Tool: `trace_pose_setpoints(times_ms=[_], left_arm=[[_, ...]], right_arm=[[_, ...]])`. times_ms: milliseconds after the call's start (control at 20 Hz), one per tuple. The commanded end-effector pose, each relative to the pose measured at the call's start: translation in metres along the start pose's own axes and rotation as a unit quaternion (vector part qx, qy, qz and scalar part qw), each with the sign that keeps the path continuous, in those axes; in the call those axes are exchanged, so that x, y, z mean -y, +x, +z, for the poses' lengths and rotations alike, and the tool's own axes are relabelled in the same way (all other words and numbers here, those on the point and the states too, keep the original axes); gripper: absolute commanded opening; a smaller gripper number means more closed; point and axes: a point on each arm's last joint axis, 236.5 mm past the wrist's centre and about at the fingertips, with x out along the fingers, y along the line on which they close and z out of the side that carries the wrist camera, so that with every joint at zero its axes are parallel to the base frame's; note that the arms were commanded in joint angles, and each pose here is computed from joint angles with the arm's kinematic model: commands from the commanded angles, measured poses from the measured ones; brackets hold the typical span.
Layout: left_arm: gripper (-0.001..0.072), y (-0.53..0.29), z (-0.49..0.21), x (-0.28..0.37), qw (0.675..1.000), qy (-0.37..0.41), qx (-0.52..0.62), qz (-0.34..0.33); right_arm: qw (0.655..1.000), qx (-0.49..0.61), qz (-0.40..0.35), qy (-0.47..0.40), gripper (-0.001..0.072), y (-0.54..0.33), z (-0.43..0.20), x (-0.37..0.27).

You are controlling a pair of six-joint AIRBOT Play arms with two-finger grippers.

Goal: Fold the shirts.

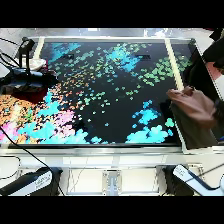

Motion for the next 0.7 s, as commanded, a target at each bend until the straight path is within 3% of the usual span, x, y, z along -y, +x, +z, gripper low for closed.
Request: trace_pose_setpoints(times_ms=[0,50,100,150,250,350,400,500,550,650], left_arm=[[0.0014,0.000,0.000,0.003,1.000,-0.003,0.000,-0.006],[0.0014,0.000,0.001,0.005,1.000,-0.005,0.001,-0.011],[0.0015,0.000,0.002,0.009,1.000,-0.008,0.004,-0.019],[0.0015,0.000,0.003,0.011,1.000,-0.010,0.006,-0.024],[0.0014,0.000,0.003,0.013,1.000,-0.012,0.007,-0.027],[0.0015,0.000,0.003,0.013,1.000,-0.012,0.007,-0.027],[0.0014,0.000,0.003,0.013,1.000,-0.012,0.007,-0.027],[0.0014,0.001,0.003,0.012,1.000,-0.012,0.006,-0.027],[0.0015,0.001,0.003,0.012,1.000,-0.013,0.005,-0.027],[0.0014,0.002,0.002,0.012,1.000,-0.013,0.004,-0.027]], right_arm=[[0.998,-0.007,-0.012,0.067,0.0018,0.067,-0.063,0.042],[0.997,-0.011,-0.008,0.078,0.0093,0.076,-0.069,0.043],[0.997,-0.011,-0.004,0.082,0.0317,0.076,-0.069,0.043],[0.997,-0.003,0.005,0.083,0.0488,0.070,-0.063,0.038],[0.995,0.023,0.051,0.085,0.0515,0.041,-0.041,0.015],[0.987,0.069,0.132,0.053,0.0514,-0.010,-0.011,-0.027],[0.977,0.090,0.192,0.035,0.0478,-0.039,-0.001,-0.058],[0.943,0.111,0.311,-0.039,0.0086,-0.089,-0.001,-0.123],[0.926,0.108,0.354,-0.079,0.0013,-0.105,-0.010,-0.151],[0.899,0.083,0.400,-0.159,0.0013,-0.117,-0.039,-0.197]])
